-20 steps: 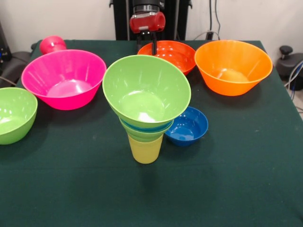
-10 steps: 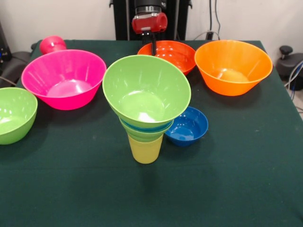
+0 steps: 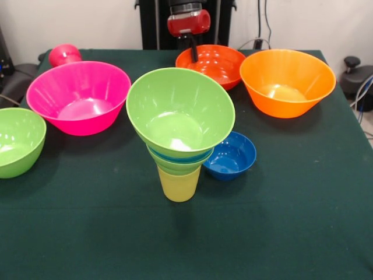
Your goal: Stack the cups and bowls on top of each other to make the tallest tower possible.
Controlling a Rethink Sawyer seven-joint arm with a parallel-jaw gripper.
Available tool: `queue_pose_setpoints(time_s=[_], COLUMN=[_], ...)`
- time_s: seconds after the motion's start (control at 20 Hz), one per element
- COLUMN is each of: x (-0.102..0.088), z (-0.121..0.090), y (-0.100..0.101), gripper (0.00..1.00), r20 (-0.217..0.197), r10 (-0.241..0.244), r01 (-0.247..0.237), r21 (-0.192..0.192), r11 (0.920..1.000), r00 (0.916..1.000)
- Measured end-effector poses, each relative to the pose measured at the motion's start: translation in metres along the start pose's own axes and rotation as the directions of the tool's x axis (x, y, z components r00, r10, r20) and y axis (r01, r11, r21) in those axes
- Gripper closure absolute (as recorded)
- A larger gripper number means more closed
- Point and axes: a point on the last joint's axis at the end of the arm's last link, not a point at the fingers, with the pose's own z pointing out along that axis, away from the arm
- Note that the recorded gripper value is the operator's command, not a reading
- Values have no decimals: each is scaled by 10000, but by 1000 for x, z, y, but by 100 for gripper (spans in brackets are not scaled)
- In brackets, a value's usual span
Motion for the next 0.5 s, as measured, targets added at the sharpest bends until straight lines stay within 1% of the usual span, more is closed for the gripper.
queue_pose_setpoints(time_s=[0.2, 0.3, 0.4, 0.45, 0.5], x=[7, 9, 12, 15, 16], z=[-5, -7, -9, -10, -10], y=[-3, -4, -5, -5, -5], gripper=[100, 100, 100, 100, 100], r20=[-694, -925, -1220, -1530, -1611], r10=[128, 191, 264, 321, 337], r01=[-129, -194, -274, -344, -364], r21=[-3, -18, -62, -123, -136], r11=[9999, 9998, 9996, 9993, 9992], r00=[9975, 9955, 9922, 9877, 9864])
